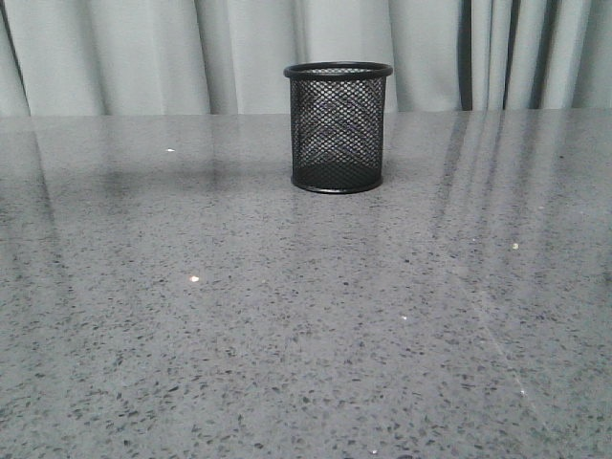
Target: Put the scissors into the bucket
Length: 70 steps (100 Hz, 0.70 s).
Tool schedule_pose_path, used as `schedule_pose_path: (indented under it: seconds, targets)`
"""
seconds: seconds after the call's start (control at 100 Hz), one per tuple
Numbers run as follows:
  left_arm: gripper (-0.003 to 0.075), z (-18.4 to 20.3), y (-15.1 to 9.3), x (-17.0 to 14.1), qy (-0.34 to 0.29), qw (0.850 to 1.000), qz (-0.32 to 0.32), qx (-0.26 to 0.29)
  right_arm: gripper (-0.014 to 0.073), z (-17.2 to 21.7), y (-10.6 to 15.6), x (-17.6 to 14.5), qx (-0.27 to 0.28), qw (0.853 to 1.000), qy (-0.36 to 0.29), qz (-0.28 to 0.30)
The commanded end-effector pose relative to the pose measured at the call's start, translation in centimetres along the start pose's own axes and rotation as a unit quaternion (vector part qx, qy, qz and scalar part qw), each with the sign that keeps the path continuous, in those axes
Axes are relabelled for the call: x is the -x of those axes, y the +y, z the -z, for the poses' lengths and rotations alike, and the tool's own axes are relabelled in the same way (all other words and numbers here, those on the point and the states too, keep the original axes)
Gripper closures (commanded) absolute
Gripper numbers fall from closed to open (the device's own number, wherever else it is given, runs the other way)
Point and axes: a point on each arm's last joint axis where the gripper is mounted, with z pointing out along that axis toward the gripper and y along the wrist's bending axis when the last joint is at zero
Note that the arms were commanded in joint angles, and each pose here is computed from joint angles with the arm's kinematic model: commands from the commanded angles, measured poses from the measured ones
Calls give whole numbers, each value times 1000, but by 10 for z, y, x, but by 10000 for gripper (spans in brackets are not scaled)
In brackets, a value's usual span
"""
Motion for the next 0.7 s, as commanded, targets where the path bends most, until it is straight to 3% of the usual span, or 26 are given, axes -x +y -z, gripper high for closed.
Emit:
schedule_pose_path:
  seconds: [0.0,0.11,0.23,0.31,0.69]
  targets:
    - [711,23,-10,37,-53,998,-30,24,573,-6,14,26,42,999,-26,3]
    - [711,16,-22,59,-65,996,-64,8,400,-12,30,41,87,996,-12,5]
    - [711,11,-34,80,-80,992,-94,-2,144,-21,45,56,125,992,6,-20]
    - [711,9,-41,90,-88,990,-108,-11,54,-30,51,61,137,989,27,-42]
    - [711,24,-56,107,-120,984,-128,-14,32,-61,59,60,151,979,69,-121]
